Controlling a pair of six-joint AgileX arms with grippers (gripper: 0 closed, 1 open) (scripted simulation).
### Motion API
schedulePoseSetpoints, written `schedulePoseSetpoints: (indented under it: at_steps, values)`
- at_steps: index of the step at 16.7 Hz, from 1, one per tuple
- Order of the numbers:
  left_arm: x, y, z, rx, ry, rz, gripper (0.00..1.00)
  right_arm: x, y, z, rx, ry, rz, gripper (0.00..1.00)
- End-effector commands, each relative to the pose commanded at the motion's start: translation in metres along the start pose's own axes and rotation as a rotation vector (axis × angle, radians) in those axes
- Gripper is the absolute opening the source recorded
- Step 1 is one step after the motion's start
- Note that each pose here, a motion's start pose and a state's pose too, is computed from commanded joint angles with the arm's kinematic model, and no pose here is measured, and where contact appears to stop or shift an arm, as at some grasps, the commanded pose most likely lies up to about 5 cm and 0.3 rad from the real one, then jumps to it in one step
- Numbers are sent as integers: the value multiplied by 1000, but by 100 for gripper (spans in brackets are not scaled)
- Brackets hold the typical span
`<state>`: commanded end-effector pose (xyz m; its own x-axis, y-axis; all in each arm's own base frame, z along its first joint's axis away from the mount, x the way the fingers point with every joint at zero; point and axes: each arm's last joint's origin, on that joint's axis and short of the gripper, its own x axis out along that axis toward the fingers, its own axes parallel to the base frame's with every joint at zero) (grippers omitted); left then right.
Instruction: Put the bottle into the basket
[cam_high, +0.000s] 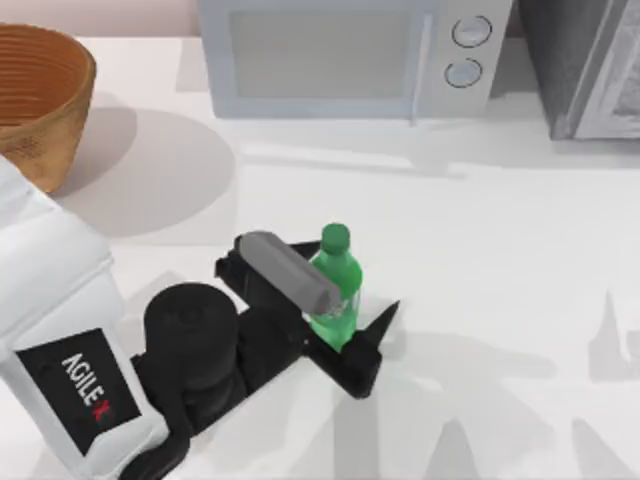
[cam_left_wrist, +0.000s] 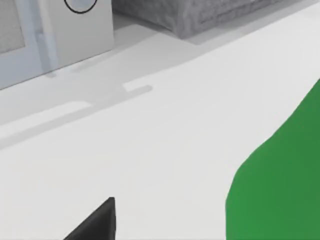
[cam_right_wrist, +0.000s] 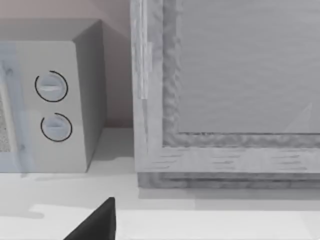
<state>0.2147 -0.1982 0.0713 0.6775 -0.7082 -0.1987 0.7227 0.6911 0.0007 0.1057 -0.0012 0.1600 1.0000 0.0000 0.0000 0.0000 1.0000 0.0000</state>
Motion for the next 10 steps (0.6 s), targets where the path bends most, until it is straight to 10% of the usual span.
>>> schedulePoseSetpoints:
  at_steps: [10]
  values:
    - [0, 0, 0, 0, 0, 0, 32, 0, 0, 0, 0, 0, 0, 100]
